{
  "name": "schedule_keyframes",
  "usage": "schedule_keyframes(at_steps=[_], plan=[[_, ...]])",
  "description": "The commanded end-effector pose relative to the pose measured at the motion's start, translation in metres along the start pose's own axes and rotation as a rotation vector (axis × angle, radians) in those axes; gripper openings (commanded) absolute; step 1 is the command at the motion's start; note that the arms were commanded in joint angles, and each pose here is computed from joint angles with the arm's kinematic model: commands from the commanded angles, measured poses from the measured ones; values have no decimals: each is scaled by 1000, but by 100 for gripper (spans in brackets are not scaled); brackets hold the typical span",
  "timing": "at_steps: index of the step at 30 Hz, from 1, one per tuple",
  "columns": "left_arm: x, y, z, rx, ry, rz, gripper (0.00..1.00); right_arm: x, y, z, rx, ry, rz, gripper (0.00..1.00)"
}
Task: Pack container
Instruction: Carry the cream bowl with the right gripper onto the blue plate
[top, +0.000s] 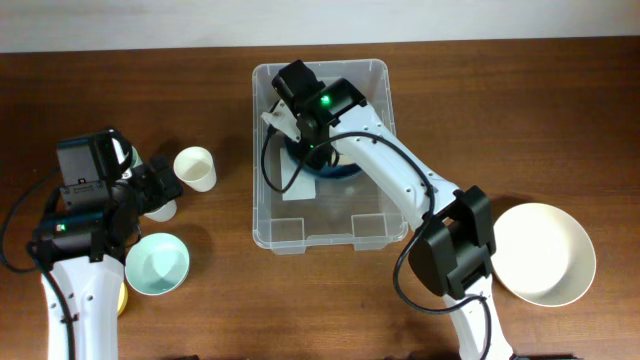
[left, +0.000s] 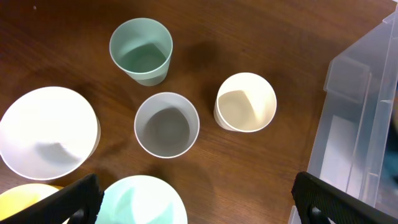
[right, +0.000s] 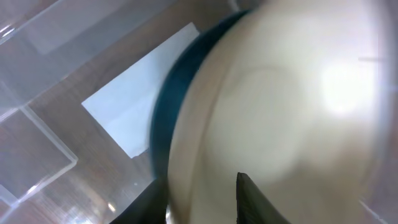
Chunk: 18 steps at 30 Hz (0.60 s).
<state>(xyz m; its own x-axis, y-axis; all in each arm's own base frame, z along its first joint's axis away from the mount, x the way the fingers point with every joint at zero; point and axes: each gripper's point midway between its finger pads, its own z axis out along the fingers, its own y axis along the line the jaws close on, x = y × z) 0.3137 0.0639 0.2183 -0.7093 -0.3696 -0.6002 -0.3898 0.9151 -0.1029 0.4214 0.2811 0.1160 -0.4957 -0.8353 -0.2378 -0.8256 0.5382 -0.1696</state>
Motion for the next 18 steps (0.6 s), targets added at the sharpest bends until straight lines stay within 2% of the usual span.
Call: schedule_keyframes(at_steps=[1,5,9,15,18], plan=[[-9,-2,-6,9,-28,-13,99,-9,-38,-64,130,-120,170,32],[-9,-2,-6,9,-27,-13,99,0,-71,-113,202,-204,295,36],[-9,-2,-6,9,-28,-13,99,33,-111,-157,284,-253,511,37],[-9,-2,-6,9,-29,-13,99,128,-174,-206,381,-256,966,37],[-11,-2,-6,11,-35,-13,100,185,-192,-209,409,-170,1119,41]])
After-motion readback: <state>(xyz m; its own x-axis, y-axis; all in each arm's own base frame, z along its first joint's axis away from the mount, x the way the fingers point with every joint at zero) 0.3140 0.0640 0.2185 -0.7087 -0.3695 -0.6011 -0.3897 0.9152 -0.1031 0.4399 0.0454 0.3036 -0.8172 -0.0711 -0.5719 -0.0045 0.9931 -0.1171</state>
